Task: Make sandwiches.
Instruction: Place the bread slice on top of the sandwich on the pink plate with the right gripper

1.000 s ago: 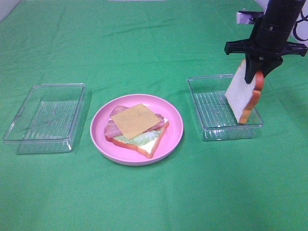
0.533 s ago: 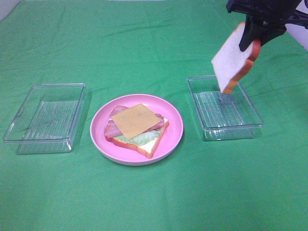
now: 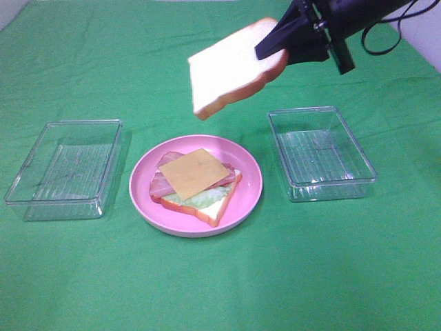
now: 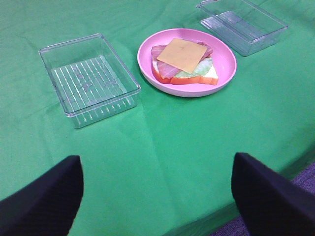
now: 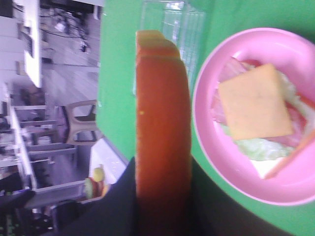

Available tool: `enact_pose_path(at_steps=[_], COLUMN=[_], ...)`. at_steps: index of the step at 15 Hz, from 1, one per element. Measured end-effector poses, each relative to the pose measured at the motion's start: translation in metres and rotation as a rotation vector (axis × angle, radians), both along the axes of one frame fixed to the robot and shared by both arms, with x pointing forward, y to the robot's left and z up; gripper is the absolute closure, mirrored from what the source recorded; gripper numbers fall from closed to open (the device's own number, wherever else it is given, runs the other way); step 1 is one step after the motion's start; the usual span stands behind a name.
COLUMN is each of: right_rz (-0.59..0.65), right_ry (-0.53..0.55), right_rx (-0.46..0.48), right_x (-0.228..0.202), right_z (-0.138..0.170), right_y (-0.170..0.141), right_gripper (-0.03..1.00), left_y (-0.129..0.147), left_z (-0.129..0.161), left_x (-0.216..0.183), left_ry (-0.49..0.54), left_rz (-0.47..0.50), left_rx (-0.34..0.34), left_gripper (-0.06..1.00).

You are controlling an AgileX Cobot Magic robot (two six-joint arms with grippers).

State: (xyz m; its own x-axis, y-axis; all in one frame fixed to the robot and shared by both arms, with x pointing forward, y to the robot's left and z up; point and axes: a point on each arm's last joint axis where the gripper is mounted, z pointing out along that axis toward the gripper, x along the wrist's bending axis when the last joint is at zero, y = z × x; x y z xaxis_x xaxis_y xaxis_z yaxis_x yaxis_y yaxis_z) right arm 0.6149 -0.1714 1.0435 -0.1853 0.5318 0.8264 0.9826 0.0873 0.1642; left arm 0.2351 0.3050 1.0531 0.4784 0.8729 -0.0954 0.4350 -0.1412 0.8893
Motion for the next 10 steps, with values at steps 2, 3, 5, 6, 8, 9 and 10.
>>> enact_pose_path(at_steps=[2,3,5,6,8,9,10], right_rz=[-0.032,-0.042,-0.066,-0.078,-0.079,-0.085,-0.1], right_ry=[0.024,0.032,0.028,0.017,0.025,0.052,0.074], right_rx=[0.103,0.1,0.048,0.024,0.012,0.014,0.013], right_x=[-0.009,-0.015,-0.03,-0.033,-0.035,-0.035,-0.033], right_z=[-0.022,-0.034,-0.056,-0.062,-0.071,-0.08,-0.089], right_y=[0.013,0.024,0.053,0.062,0.076,0.081,0.084], right_gripper=[0.77,0.77,0.77,0.77,0.77,0.77,0.77], left_y=[0.0,0.0,0.0,0.0,0.0,0.0,0.0], left_z=[0.0,0.0,0.0,0.0,0.0,0.0,0.0], left_x=[0.0,0.0,0.0,0.0,0.0,0.0,0.0], left_ry=[0.0,0.0,0.0,0.0,0.0,0.0,0.0], left_rz=[0.0,0.0,0.0,0.0,0.0,0.0,0.0], left_rx=[0.0,0.0,0.0,0.0,0.0,0.0,0.0], left_gripper=[0.17,0.17,0.17,0.17,0.17,0.17,0.17])
